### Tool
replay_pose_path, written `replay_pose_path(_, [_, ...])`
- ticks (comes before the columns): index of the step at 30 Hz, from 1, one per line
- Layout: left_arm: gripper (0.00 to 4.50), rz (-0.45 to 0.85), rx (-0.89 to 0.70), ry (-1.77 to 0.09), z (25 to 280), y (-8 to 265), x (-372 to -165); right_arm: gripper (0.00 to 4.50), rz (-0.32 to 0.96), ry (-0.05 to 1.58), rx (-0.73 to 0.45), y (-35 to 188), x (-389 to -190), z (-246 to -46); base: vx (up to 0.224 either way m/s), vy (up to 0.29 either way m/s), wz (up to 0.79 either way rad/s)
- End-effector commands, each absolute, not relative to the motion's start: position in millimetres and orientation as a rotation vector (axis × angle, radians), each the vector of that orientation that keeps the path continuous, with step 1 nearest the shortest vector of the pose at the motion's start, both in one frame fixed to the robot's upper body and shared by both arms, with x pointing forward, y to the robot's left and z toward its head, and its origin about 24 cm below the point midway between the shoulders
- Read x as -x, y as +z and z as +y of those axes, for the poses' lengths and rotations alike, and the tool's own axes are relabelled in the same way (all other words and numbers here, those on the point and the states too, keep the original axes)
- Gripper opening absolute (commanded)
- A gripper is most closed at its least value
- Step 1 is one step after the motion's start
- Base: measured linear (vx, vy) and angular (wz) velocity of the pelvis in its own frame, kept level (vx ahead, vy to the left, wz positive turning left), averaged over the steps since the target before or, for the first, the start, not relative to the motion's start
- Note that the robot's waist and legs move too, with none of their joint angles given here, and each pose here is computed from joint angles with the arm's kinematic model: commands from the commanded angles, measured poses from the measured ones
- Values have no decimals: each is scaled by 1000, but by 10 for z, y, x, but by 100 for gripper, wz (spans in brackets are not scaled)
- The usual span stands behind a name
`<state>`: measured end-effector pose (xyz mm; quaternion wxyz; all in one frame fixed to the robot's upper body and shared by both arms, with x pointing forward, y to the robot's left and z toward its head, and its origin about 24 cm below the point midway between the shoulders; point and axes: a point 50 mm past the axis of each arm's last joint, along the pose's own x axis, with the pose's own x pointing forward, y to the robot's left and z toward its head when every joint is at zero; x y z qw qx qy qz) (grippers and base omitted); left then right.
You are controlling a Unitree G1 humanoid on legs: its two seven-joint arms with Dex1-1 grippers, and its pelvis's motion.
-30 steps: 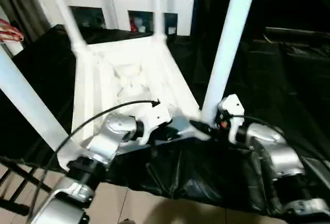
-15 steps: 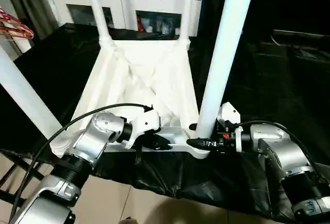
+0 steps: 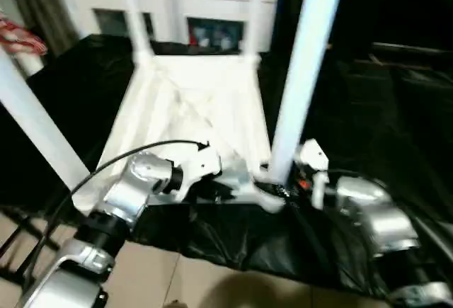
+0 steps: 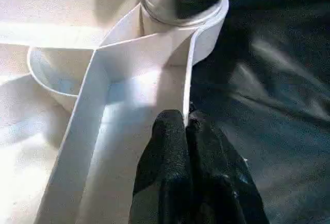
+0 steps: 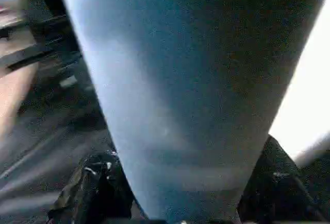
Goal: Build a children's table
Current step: Rotate leg to tighten
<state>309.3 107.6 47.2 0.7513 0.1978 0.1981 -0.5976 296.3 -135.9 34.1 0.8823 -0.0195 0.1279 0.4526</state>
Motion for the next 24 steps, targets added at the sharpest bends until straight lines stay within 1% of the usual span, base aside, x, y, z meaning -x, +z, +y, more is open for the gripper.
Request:
replay_pose_path(1, [0, 297, -377, -1246, 696, 596, -3127, 201, 426, 827, -19, -27, -2895, -1029, 0, 0, 0])
replay_pose_path(3, [0, 294, -373, -1243, 672, 595, -3123, 199, 428, 798, -22, -36, -2906, -1015, 0, 0, 0])
replay_pose_path(4, [0, 283, -357, -1239, 598, 592, -3111, 199, 430, 696, -65, -45, -2952, -949, 0, 0, 0])
replay_pose_path(5, [0, 278, -351, -1243, 558, 588, -3100, 199, 419, 678, -78, -34, -2953, -868, 0, 0, 0])
replay_pose_path(6, [0, 278, -351, -1243, 558, 588, -3100, 199, 419, 678, -78, -34, -2953, -868, 0, 0, 0])
replay_pose_path(7, [0, 269, -360, -1259, 514, 582, -3082, 199, 381, 690, -75, 7, -2936, -742, 0, 0, 0])
replay_pose_path(9, [0, 267, -368, -1269, 498, 579, -3071, 199, 348, 715, -87, 40, -2924, -685, 0, 0, 0])
replay_pose_path(10, [0, 268, -368, -1268, 494, 578, -3069, 234, 339, 713, -86, 47, -2925, -677, 0, 0, 0])
replay_pose_path(12, [0, 266, -370, -1266, 493, 580, -3068, 268, 332, 701, -103, 57, -2936, -691, 0, 0, 0])
replay_pose_path(14, [0, 268, -387, -1273, 520, 572, -3064, 273, 324, 692, -115, 80, -2950, -778, 0, 0, 0])
replay_pose_path(15, [0, 270, -393, -1274, 534, 565, -3063, 305, 321, 703, -105, 89, -2946, -826, 0, 0, 0])
replay_pose_path(16, [0, 273, -398, -1274, 547, 557, -3063, 313, 317, 717, -81, 100, -2939, -883, 0, 0, 0])
replay_pose_path(17, [0, 274, -404, -1273, 559, 551, -3062, 316, 309, 733, -48, 121, -2928, -967, 0, 0, 0])
replay_pose_path(18, [0, 276, -407, -1273, 571, 546, -3061, 316, 289, 751, -23, 169, -2914, -1108, 0, 0, 0])
replay_pose_path(19, [0, 276, -407, -1273, 573, 545, -3061, 316, 285, 755, -21, 181, -2910, -1139, 0, 0, 0])
replay_pose_path(20, [0, 277, -408, -1272, 579, 543, -3060, 316, 271, 764, -18, 218, -2901, -1231, 0, 0, 0])
replay_pose_path(22, [0, 283, -412, -1271, 598, 533, -3059, 316, 236, 800, -16, 353, -2854, -1530, 60, 9, 11])
replay_pose_path(23, [0, 283, -412, -1271, 598, 533, -3059, 316, 236, 800, -16, 353, -2854, -1530, 61, 11, 9])
replay_pose_path(24, [0, 286, -415, -1271, 606, 526, -3056, 316, 224, 822, -15, 420, -2817, -1664, 50, 15, 3])
